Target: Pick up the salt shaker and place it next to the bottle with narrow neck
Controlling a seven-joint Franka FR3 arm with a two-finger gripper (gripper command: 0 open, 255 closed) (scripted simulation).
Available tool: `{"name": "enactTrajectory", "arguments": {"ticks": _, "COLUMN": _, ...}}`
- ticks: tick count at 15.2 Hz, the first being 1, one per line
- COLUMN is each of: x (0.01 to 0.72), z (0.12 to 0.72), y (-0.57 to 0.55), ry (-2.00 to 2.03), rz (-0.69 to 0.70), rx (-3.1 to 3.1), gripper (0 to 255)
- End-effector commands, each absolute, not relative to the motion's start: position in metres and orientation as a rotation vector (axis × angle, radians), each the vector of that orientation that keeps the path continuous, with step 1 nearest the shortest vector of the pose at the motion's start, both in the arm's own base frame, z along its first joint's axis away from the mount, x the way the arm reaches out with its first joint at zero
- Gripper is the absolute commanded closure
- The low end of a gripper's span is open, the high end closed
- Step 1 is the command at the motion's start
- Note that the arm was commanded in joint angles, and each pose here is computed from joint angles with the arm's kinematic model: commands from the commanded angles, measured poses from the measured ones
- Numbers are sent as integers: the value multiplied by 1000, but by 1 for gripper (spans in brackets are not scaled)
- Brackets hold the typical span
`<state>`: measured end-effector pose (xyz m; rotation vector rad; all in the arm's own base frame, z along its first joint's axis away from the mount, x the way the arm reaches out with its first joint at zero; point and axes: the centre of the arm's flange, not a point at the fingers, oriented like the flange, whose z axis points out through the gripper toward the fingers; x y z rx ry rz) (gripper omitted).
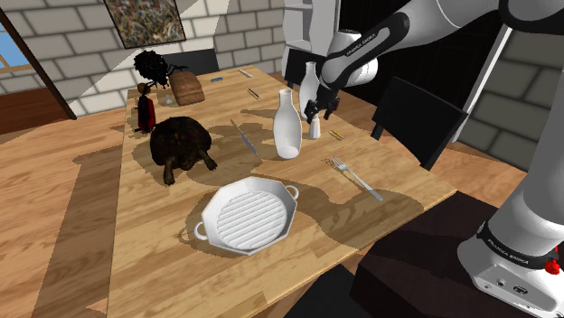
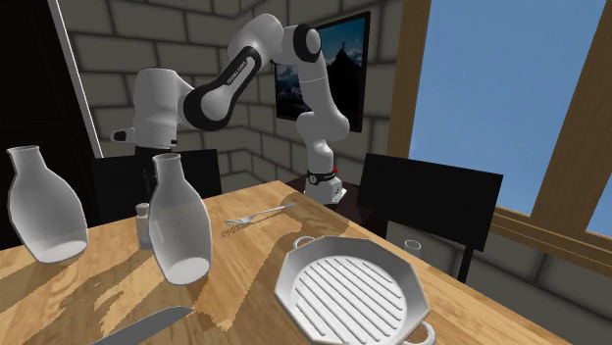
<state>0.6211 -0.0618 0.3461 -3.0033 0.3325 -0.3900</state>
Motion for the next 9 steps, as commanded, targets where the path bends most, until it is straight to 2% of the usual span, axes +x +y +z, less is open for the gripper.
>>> {"name": "enactTrajectory", "arguments": {"ticks": 1, "x": 621, "z": 346, "y": -62, "ry": 333, "rz": -390, "rx": -3003, "gripper": 0}}
{"name": "enactTrajectory", "arguments": {"ticks": 6, "x": 608, "z": 394, "y": -65, "ry": 333, "rz": -390, "rx": -3003, "gripper": 0}}
{"name": "enactTrajectory", "arguments": {"ticks": 9, "x": 608, "z": 394, "y": -65, "ry": 333, "rz": -390, "rx": -3003, "gripper": 0}}
